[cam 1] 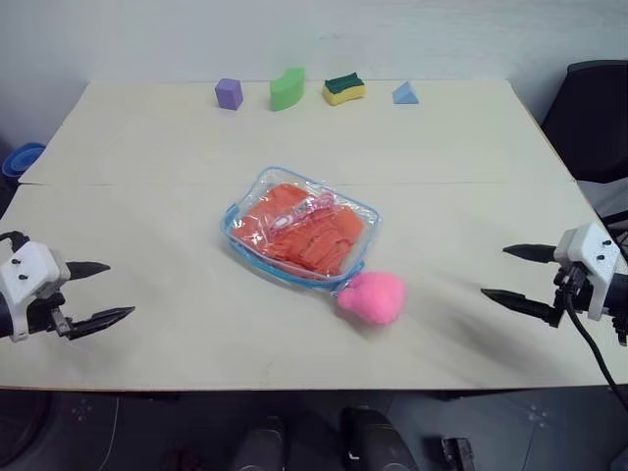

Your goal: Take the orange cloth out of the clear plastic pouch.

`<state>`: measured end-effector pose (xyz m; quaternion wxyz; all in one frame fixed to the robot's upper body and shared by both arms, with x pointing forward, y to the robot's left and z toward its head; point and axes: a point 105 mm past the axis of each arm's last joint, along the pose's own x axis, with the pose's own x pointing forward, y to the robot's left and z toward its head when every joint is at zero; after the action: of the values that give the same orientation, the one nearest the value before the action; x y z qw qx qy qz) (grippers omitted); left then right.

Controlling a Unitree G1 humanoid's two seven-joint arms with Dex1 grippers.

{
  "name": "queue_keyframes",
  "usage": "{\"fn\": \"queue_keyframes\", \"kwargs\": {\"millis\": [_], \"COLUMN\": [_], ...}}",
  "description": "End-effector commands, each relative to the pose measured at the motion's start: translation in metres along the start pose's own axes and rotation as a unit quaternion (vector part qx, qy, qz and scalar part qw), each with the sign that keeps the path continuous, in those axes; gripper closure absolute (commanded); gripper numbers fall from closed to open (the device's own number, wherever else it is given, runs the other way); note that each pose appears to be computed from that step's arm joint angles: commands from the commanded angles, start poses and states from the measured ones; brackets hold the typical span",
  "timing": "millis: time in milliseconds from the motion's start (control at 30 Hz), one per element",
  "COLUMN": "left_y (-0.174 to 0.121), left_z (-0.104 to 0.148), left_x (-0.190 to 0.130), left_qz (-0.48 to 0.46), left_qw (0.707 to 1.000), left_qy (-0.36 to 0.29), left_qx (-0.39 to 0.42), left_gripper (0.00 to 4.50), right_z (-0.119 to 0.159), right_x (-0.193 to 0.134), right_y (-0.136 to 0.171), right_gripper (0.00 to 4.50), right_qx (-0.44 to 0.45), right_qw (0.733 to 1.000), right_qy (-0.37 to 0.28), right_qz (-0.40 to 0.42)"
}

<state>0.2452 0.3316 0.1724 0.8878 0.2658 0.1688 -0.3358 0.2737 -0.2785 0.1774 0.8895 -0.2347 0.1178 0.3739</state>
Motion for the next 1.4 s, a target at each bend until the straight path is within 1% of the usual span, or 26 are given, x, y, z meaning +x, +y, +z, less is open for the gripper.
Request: {"fn": "queue_keyframes", "kwargs": {"millis": [33,233,367,500,600,633,733,800,867,933,1033,1167,1233,1367,1400], "left_y": [0.005,0.002,0.001,-0.001,-0.005,-0.006,-0.013,-0.014,-0.018,-0.018,-0.009,0.0,-0.002,-0.008,-0.007], "left_z": [0.006,0.001,0.002,0.008,0.014,0.021,0.05,0.064,0.088,0.105,0.126,0.144,0.149,0.152,0.151], "left_x": [-0.007,-0.004,-0.002,0.001,0.006,0.011,0.032,0.044,0.065,0.084,0.121,0.166,0.186,0.212,0.217], "left_qz": [0.018,0.029,0.033,0.031,0.024,0.017,-0.016,-0.03,-0.062,-0.082,-0.08,-0.069,-0.077,-0.091,-0.089], "left_qw": [1.0,1.0,0.999,0.998,0.998,0.998,0.994,0.992,0.987,0.984,0.984,0.985,0.985,0.985,0.986], "left_qy": [-0.01,-0.004,-0.01,-0.033,-0.043,-0.056,-0.102,-0.118,-0.146,-0.158,-0.158,-0.152,-0.149,-0.137,-0.133], "left_qx": [0.006,-0.004,-0.018,-0.036,-0.032,-0.031,-0.02,-0.012,-0.005,0.007,0.028,0.032,0.033,0.043,0.044], "left_gripper": [0.02,0.02,0.02,0.02,0.02,0.02,0.02,0.02,0.02,0.02,0.02,0.02,0.02,0.02,0.21], "right_z": [0.018,0.02,0.021,0.022,0.024,0.029,0.049,0.059,0.071,0.081,0.094,0.106,0.111,0.116,0.117], "right_x": [-0.007,-0.001,0.003,0.003,0.005,0.007,0.016,0.023,0.033,0.041,0.052,0.062,0.066,0.069,0.069], "right_y": [-0.004,-0.003,-0.001,-0.002,-0.001,0.0,0.008,0.013,0.027,0.04,0.057,0.067,0.068,0.068,0.068], "right_gripper": [0.0,0.0,0.0,0.0,0.0,0.0,0.0,0.0,0.0,0.0,0.0,0.0,0.0,0.0,0.0], "right_qx": [-0.025,-0.025,-0.021,-0.005,-0.005,-0.009,-0.013,-0.018,-0.031,-0.043,-0.06,-0.075,-0.081,-0.084,-0.085], "right_qw": [1.0,0.999,0.999,0.999,0.999,0.999,0.998,0.997,0.995,0.992,0.988,0.985,0.984,0.983,0.983], "right_qy": [-0.015,-0.022,-0.028,-0.031,-0.033,-0.038,-0.069,-0.08,-0.093,-0.104,-0.122,-0.138,-0.144,-0.149,-0.15], "right_qz": [-0.008,-0.014,-0.013,-0.012,-0.009,-0.006,0.006,0.008,0.029,0.049,0.072,0.077,0.071,0.06,0.057]}}
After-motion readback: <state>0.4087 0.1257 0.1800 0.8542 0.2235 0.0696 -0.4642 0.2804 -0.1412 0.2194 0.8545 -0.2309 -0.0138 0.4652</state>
